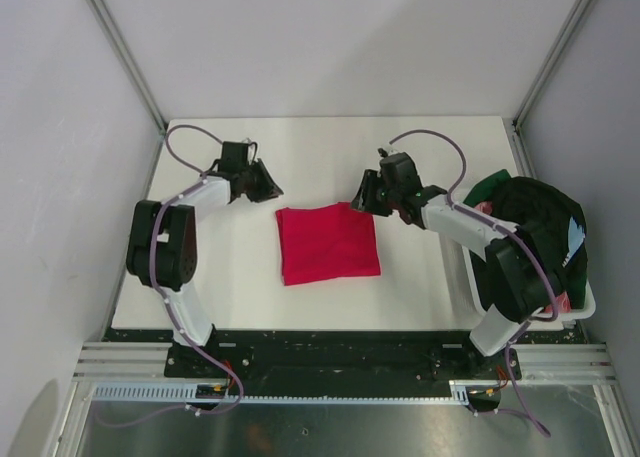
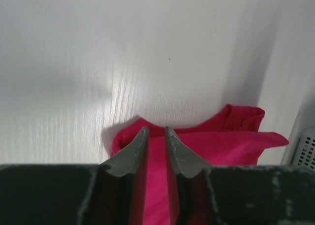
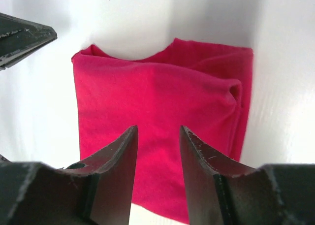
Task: Fold and stack the t-shirts
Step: Smooth out wrinkles on the folded tshirt
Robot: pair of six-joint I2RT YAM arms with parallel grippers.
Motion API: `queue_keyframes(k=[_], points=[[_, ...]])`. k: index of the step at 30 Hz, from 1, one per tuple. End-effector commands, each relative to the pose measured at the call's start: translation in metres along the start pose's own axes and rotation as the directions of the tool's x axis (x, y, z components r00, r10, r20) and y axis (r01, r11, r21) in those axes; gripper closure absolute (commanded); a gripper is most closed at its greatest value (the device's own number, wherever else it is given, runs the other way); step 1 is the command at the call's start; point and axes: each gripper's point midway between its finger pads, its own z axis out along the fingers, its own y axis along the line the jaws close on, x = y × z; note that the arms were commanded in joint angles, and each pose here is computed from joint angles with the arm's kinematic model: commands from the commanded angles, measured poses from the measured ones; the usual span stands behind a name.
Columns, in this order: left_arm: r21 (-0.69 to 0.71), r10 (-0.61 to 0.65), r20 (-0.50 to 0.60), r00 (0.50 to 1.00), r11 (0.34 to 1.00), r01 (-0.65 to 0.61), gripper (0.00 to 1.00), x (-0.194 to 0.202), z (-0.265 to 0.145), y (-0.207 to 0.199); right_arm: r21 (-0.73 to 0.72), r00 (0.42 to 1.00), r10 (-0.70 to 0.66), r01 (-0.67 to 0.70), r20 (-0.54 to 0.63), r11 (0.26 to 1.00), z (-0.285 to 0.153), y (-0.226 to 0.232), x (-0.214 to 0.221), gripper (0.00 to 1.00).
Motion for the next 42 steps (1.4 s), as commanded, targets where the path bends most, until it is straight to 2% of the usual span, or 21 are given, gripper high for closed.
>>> queue_keyframes(k=[1, 5, 10, 15, 21, 29, 33, 37, 39, 42], points=[[0.069, 0.059, 0.047, 0.997, 0.996, -0.062, 0.76, -0.002, -0.034, -0.021, -0.08, 0.999, -0.044, 0.045, 0.015, 0.996, 0.015, 0.022, -0.012, 0.58], [0.103, 0.072, 0.002, 0.997, 0.992, -0.071, 0.78, 0.033, -0.049, -0.028, -0.08, 0.999, -0.04, 0.04, 0.003, 0.996, 0.029, 0.015, -0.012, 0.61], [0.113, 0.089, -0.059, 0.994, 0.99, -0.082, 0.9, 0.059, -0.041, -0.034, -0.07, 1.0, -0.028, 0.028, 0.002, 0.997, 0.05, 0.001, -0.024, 0.63], [0.063, 0.088, -0.073, 0.993, 0.994, -0.084, 0.94, 0.051, -0.012, -0.026, -0.028, 0.999, 0.019, -0.02, -0.029, 0.999, 0.075, -0.024, -0.034, 0.64], [-0.018, 0.05, -0.077, 0.996, 0.999, -0.051, 0.97, 0.034, 0.026, -0.002, 0.014, 0.992, 0.086, -0.085, -0.092, 0.996, 0.095, -0.052, -0.025, 0.64], [-0.03, 0.035, -0.058, 0.998, 0.999, -0.037, 0.95, 0.021, 0.03, 0.004, 0.052, 0.995, 0.075, -0.072, -0.069, 0.996, 0.073, -0.058, -0.041, 0.62], [0.014, 0.051, -0.032, 0.998, 0.999, -0.05, 0.87, 0.01, 0.012, -0.011, 0.078, 0.997, 0.065, -0.061, -0.037, 0.995, 0.049, -0.052, -0.058, 0.6], [0.006, 0.056, 0.021, 0.998, 0.998, -0.056, 0.64, 0.009, -0.024, -0.015, 0.111, 0.998, 0.055, -0.05, -0.037, 0.993, 0.028, -0.047, -0.061, 0.58], [0.0, 0.049, 0.016, 0.999, 0.999, -0.049, 0.54, 0.02, -0.037, -0.009, 0.133, 0.998, 0.049, -0.042, -0.047, 0.99, 0.02, -0.046, -0.057, 0.58], [-0.006, 0.054, -0.015, 0.998, 0.999, -0.054, 0.43, 0.044, -0.048, 0.002, 0.157, 0.998, 0.033, -0.024, -0.059, 0.987, 0.008, -0.042, -0.049, 0.57]])
